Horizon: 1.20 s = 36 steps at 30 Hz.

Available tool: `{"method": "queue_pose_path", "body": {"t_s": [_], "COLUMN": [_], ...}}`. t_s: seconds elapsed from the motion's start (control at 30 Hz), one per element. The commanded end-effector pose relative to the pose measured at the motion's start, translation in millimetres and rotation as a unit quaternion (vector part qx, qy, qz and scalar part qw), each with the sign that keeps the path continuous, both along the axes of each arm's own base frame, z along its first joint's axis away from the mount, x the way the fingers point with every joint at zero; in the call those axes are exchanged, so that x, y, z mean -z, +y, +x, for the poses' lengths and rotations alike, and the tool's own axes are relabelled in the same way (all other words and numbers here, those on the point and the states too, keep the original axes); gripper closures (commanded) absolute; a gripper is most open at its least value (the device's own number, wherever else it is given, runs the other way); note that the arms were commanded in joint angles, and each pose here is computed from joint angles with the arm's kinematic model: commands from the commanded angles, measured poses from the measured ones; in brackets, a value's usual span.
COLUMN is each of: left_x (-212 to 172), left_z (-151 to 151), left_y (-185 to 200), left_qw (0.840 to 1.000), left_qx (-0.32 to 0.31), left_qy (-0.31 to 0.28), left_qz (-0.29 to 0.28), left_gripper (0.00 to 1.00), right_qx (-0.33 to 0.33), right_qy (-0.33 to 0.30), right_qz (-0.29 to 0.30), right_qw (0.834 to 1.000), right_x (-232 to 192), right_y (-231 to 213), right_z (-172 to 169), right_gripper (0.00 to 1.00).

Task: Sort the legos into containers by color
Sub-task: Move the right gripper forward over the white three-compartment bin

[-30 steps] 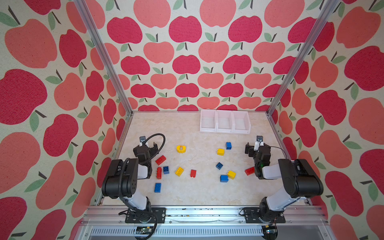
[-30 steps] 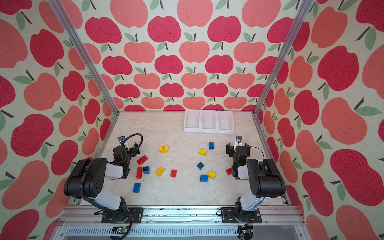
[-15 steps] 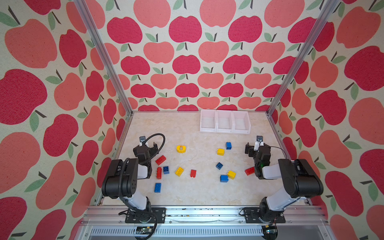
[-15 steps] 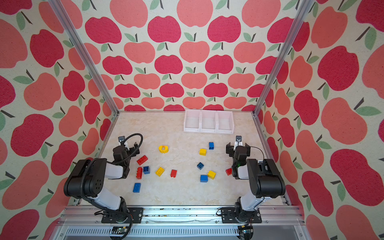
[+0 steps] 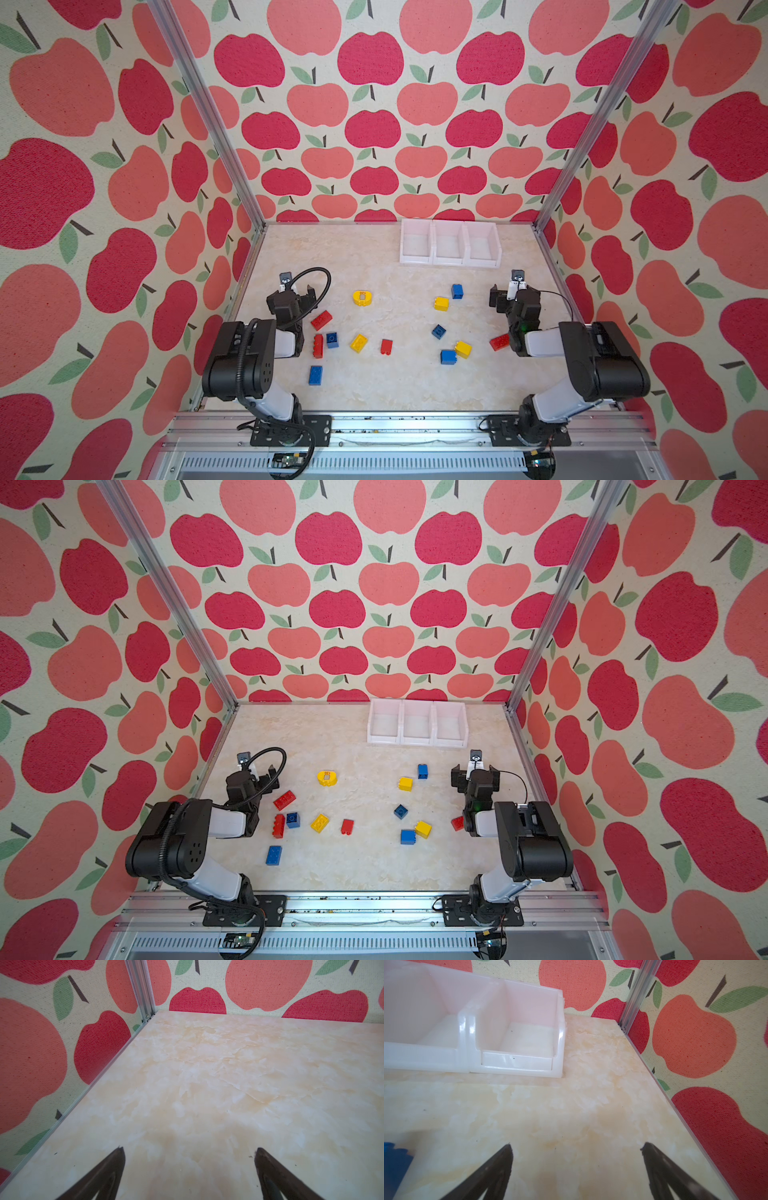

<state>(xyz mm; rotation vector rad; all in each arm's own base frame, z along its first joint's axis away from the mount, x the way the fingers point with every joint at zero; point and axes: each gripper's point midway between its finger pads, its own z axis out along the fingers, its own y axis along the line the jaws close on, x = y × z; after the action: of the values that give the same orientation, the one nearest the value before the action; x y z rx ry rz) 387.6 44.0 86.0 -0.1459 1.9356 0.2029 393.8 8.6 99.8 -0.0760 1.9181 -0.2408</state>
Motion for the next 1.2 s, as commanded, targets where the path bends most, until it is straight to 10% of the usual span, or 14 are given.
{"method": "queue_pose_path", "body": {"t_s": [0.0, 0.7, 1.17], "left_x": [-34.3, -72.4, -67.2], "left_z": [11.0, 10.7, 12.0], "left_y": [-6.6, -86.9, -88.6], "left_qw": [1.0, 0.992, 0.991], "left_qx": [0.012, 0.038, 0.037], "left_qy": [0.0, 0.074, 0.084], "left_qz": [0.019, -0.092, -0.098], "left_gripper": [0.01, 0.01, 0.01], "right_qx": [0.003, -0.071, -0.079], "right_qy": [0.027, 0.276, 0.29], "right_qz": [-0.012, 0.08, 0.148], "right_qw": [1.0, 0.955, 0.942], "right_x": [-38.6, -17.1, 8.6], "right_y": [8.4, 102.9, 115.9], "right_z": [9.2, 120.6, 167.2], "right_gripper": [0.01, 0.06, 0.51]}}
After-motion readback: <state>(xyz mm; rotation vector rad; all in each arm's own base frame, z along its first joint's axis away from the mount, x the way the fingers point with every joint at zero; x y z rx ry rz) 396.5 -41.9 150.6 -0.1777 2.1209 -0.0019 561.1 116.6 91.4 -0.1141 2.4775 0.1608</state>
